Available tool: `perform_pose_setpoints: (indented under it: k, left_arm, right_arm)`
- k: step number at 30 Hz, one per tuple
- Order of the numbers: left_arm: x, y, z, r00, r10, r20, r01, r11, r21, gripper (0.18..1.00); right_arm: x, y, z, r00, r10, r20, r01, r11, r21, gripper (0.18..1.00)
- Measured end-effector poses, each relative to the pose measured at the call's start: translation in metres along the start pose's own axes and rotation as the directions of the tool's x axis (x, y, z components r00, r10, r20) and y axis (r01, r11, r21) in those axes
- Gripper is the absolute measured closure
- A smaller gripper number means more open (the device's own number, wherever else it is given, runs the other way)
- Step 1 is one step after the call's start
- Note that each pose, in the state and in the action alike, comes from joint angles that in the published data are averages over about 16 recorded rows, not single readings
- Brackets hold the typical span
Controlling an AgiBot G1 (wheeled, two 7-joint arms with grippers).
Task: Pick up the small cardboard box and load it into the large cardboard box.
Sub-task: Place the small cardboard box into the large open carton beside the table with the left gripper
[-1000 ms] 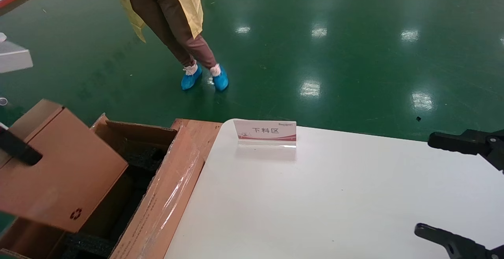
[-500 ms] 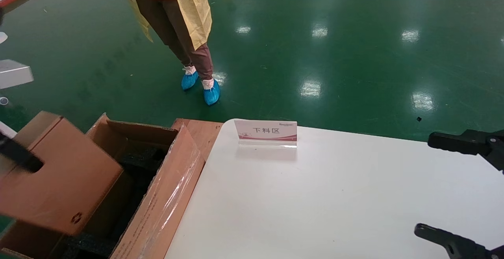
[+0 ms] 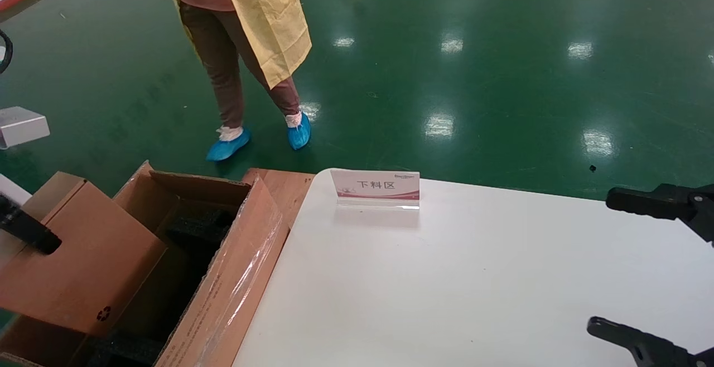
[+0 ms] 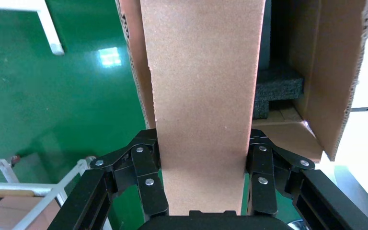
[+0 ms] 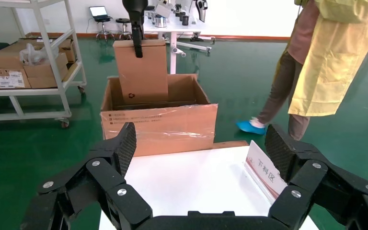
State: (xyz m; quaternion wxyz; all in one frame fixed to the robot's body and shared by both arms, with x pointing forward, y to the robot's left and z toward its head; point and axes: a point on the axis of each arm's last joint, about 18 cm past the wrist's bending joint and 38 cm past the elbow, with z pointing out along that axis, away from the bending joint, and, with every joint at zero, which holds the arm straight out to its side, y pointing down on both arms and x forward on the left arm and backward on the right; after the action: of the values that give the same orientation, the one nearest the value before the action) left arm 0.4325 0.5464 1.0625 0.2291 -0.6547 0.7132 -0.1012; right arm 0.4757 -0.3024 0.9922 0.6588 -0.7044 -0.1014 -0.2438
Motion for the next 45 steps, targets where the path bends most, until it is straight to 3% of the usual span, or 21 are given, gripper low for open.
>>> perform_pose_setpoints:
  k: [19, 45]
  left_arm:
    - [-0.002, -0.001, 0.044, 0.999, -0.021, 0.026, 0.022, 0.999, -0.027, 0.764]
    - [-0.018, -0.008, 0.078, 0.994, -0.018, 0.105, 0.022, 0.999, -0.041, 0.764]
  right_arm:
    - [0.000, 0.000, 0.000, 1.000, 0.000, 0.000, 0.000, 1.000, 0.000, 0.178]
    - [0.000, 0.000, 0.000, 1.000, 0.000, 0.000, 0.000, 1.000, 0.000, 0.178]
